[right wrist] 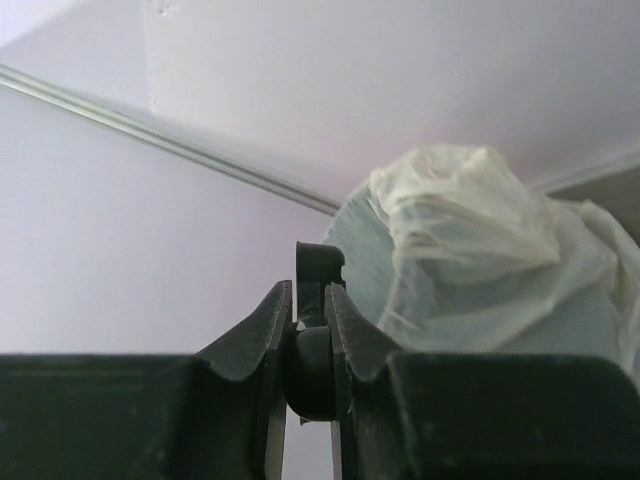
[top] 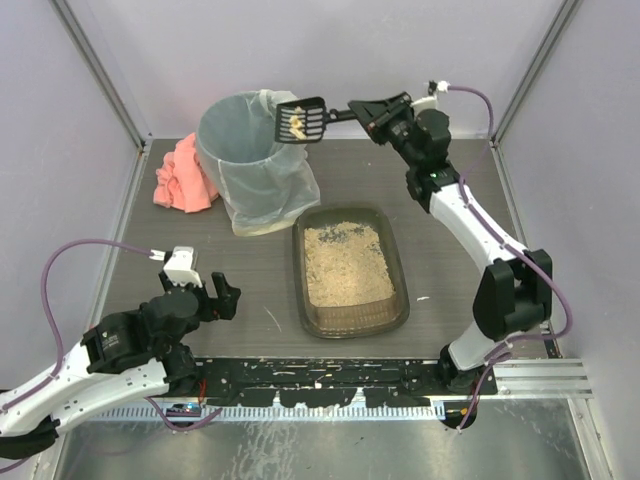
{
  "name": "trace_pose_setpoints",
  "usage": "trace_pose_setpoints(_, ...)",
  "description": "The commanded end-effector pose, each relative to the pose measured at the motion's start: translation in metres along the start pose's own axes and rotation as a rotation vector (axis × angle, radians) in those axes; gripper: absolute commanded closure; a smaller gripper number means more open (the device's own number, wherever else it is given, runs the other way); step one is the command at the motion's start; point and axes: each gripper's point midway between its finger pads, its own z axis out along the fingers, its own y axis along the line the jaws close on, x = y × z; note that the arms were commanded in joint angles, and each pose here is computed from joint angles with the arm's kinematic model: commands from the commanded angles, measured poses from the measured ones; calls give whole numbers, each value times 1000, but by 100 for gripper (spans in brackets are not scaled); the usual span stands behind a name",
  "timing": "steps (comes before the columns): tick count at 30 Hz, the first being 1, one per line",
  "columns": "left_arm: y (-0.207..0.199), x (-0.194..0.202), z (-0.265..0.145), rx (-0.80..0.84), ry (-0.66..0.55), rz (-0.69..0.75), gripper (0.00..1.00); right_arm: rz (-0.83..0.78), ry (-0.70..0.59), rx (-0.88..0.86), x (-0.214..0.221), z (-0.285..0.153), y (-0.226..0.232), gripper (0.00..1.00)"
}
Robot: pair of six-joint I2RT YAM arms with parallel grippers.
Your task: Clean the litter box
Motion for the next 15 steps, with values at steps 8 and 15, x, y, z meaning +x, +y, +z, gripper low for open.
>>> trace_pose_setpoints(8, 12, -30, -17, 10, -129, -65, 16, -316, -104, -141, -9, 70, 66, 99)
trace_pose_setpoints(15, 19, -29, -19, -1, -150, -99, 15, -542, -50, -170, 25, 100, 77, 99)
